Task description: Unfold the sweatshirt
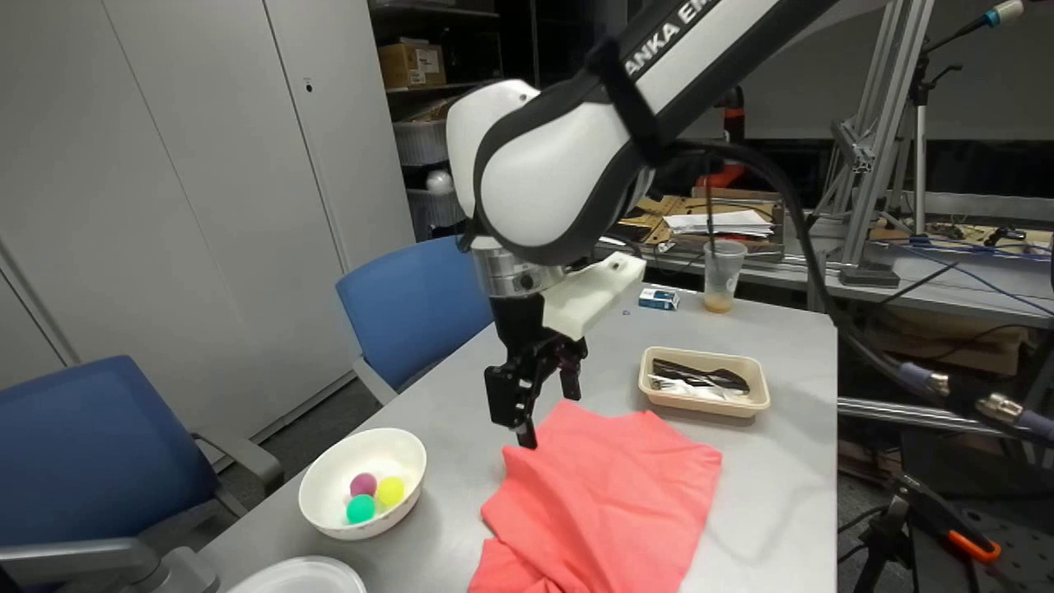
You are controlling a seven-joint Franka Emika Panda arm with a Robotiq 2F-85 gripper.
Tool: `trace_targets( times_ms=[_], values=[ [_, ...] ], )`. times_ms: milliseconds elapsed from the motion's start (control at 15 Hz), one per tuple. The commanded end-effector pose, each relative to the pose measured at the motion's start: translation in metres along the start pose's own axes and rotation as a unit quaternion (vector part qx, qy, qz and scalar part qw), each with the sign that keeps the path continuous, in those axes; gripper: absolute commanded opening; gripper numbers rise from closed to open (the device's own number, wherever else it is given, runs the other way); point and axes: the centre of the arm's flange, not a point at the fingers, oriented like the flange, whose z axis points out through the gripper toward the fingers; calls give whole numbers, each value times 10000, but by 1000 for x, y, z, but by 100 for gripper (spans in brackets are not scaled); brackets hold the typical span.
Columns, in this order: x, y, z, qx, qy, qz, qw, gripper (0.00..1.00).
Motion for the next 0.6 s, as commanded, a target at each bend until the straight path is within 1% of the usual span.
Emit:
trace_targets(
  times_ms=[0, 67, 333, 533],
  values=[
    [52, -5, 30, -53, 68, 78, 9999, 98],
    [60, -5, 37, -59, 70, 80, 9999, 96],
    [90, -3, 61, -89, 32, 79, 9999, 95],
    [110, -8, 77, -79, 58, 37, 9999, 94]
  ],
)
